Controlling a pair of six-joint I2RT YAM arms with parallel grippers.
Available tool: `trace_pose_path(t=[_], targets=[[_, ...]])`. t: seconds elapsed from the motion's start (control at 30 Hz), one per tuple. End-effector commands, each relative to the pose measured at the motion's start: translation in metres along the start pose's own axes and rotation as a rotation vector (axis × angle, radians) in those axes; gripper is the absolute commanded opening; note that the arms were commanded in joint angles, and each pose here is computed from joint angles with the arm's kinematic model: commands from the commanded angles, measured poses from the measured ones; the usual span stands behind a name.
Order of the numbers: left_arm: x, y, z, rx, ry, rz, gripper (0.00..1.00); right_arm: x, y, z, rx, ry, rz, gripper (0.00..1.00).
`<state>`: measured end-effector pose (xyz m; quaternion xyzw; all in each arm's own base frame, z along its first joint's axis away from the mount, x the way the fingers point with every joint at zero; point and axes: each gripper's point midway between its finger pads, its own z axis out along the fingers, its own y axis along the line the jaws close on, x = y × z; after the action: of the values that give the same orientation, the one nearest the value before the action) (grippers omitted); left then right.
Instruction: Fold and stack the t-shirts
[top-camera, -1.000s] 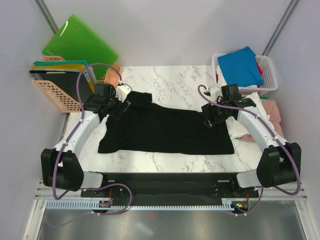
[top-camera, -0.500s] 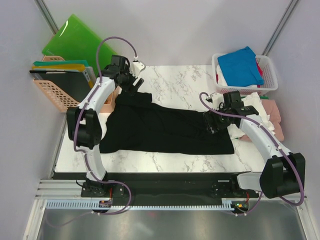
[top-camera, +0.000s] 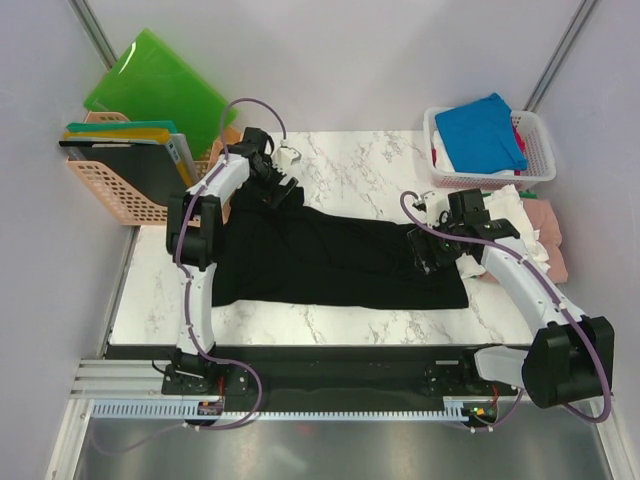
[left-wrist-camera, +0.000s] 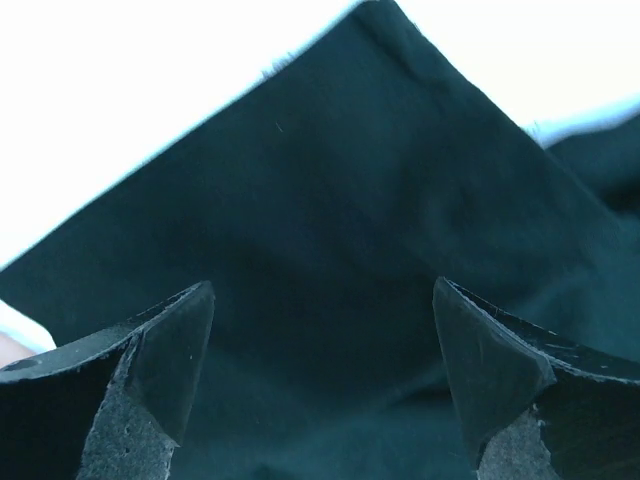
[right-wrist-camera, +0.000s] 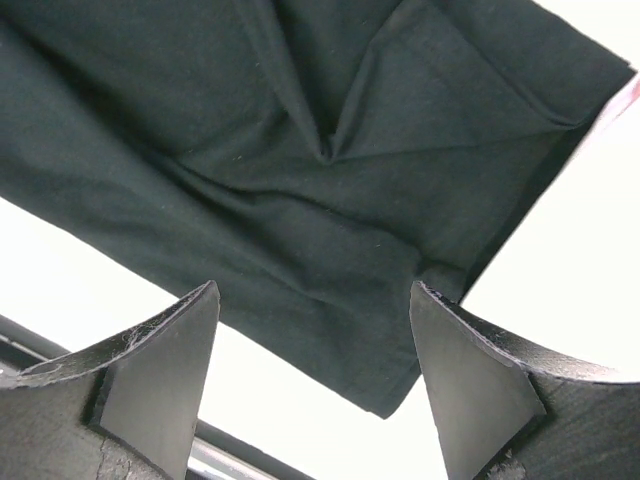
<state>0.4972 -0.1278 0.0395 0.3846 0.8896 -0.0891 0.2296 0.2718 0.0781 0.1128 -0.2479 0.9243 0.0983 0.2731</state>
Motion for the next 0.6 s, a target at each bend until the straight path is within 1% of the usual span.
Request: trace_pose_path(t=[0.0,0.07,0.13,0.23,0.37,0.57], targets=[[-0.044,0.020,-0.011,-0.048,-0.120,-0.044,0.97,-0.008,0.009,-0.009,-0.033,-0.064,-0.011,0.84],[-0.038,0.032,0.003,-0.098,-0.081,-0.065,0.98,-0.004,0.013,-0.009,-0.049,-0.061,-0.016,0.84],[-0.041,0.046,0.005,-0.169,-0.078,-0.086,0.98,-0.002,0.015,-0.011,-0.055,-0.065,-0.024,0.85],[-0.047,0.056,0.007,-0.212,-0.105,-0.091,0.98,-0.004,0.015,-0.015,-0.046,-0.079,-0.029,0.85],[-0.050,0.056,0.016,-0.201,-0.114,-0.081,0.98,-0.004,0.010,-0.015,-0.022,-0.073,-0.025,0.85],[-0.029,0.052,0.045,-0.166,-0.053,-0.079,0.97,-0.006,0.005,-0.015,0.003,-0.067,-0.023,0.84]])
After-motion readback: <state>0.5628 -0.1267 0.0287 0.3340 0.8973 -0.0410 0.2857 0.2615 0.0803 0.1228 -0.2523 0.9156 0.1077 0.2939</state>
